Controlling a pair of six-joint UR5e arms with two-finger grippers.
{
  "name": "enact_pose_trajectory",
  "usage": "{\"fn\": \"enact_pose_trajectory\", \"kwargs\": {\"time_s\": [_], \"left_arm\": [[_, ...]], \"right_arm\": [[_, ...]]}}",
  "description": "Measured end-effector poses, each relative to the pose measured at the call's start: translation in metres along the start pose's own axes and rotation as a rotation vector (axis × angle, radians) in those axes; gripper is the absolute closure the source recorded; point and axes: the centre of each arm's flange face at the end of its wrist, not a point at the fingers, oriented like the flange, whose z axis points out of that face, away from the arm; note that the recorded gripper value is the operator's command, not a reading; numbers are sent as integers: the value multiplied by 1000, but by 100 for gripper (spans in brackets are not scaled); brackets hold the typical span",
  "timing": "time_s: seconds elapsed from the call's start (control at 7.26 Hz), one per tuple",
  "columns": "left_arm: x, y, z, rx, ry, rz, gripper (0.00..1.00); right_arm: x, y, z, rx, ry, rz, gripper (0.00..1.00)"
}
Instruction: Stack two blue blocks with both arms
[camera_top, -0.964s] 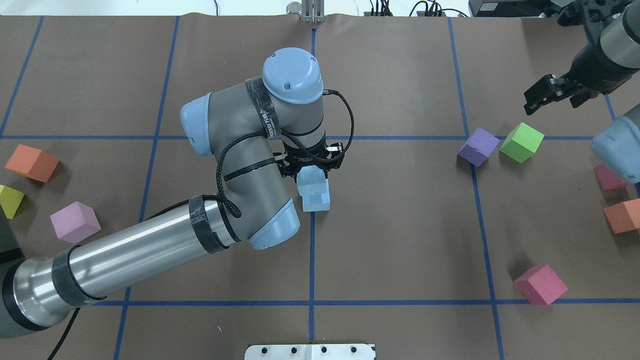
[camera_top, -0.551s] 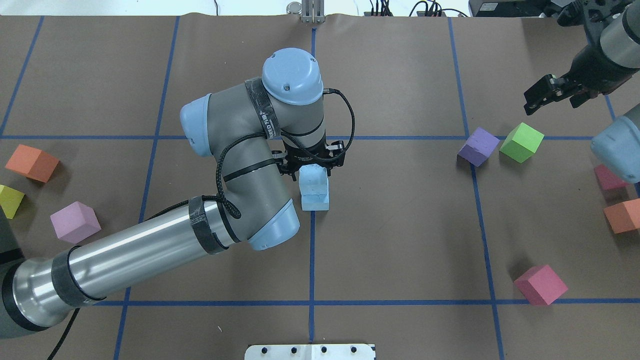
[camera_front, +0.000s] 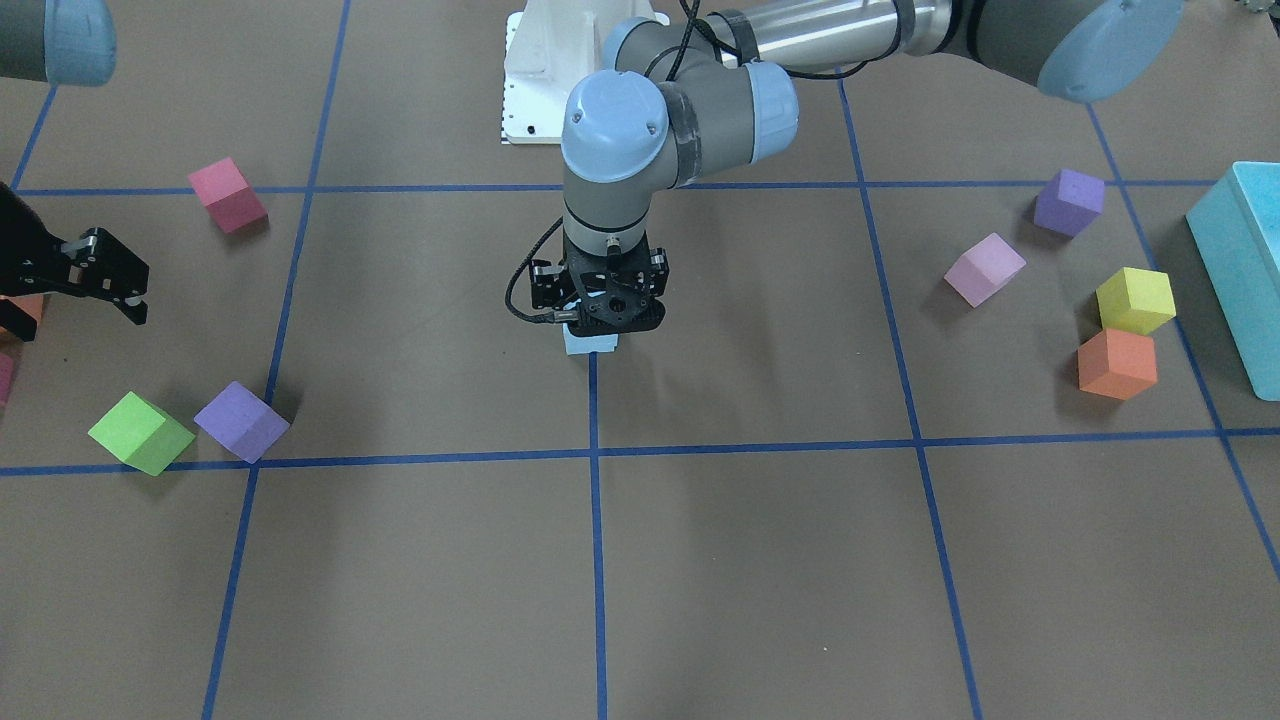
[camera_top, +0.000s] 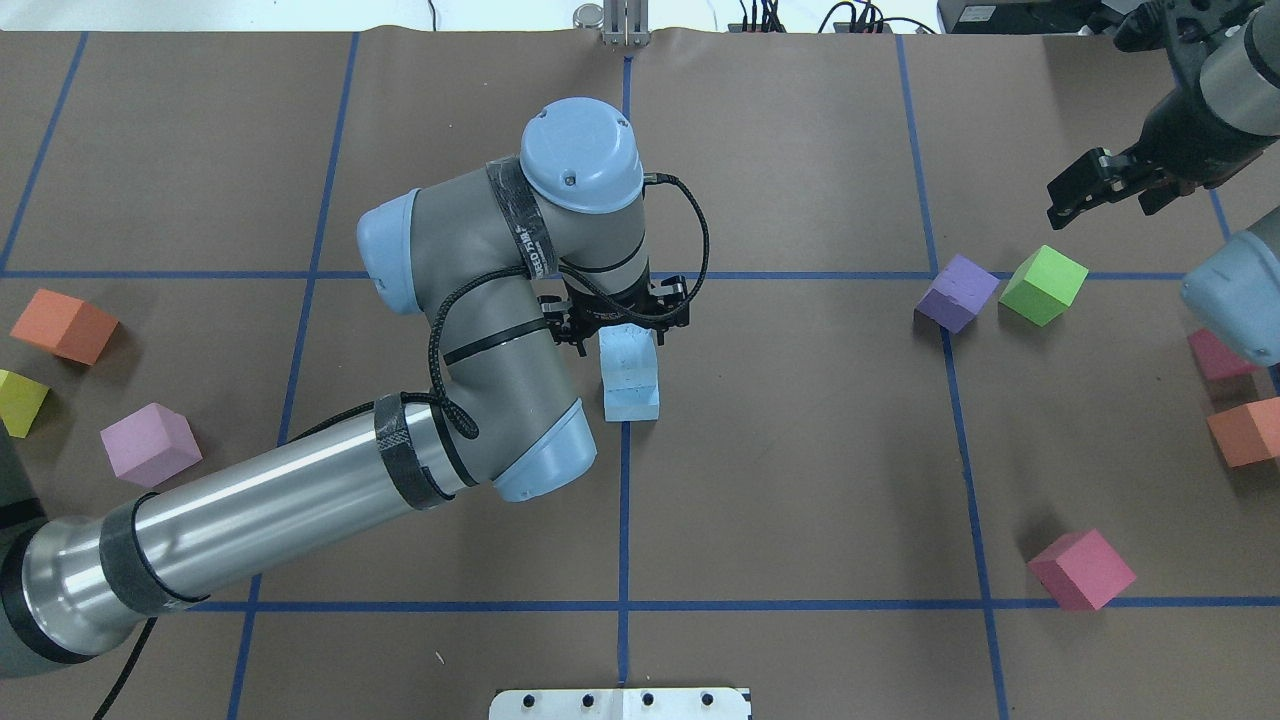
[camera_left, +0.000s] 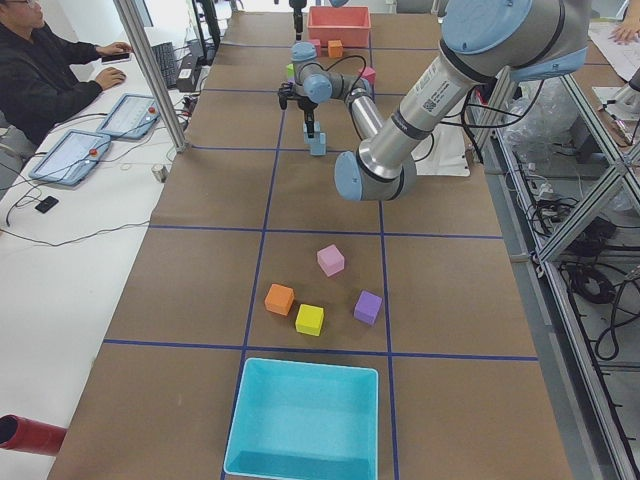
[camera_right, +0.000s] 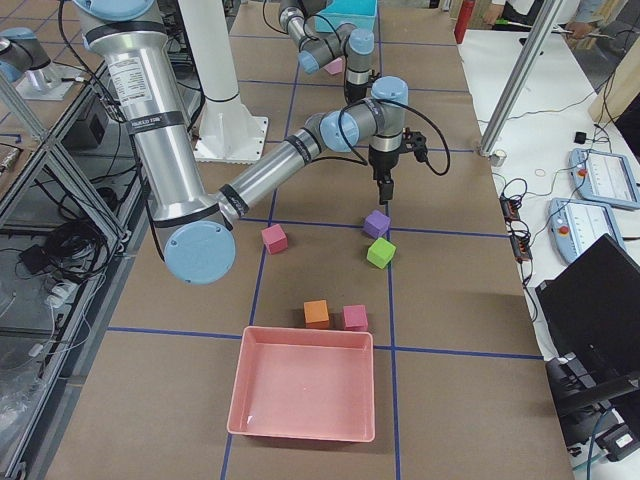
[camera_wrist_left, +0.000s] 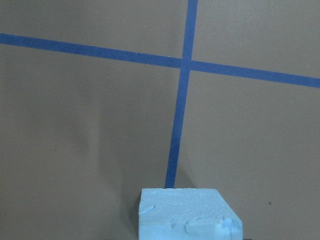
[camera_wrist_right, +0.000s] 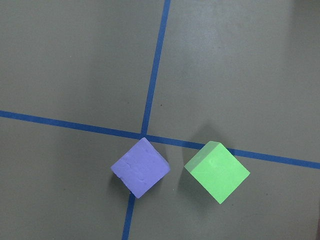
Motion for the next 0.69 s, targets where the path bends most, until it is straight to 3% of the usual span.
{"fn": "enact_pose_trajectory", "kwargs": {"time_s": [0.69], "left_arm": [[-11,6,-22,11,35,29,2]], "right_arm": [[0,0,0,0,2,2,0]]}}
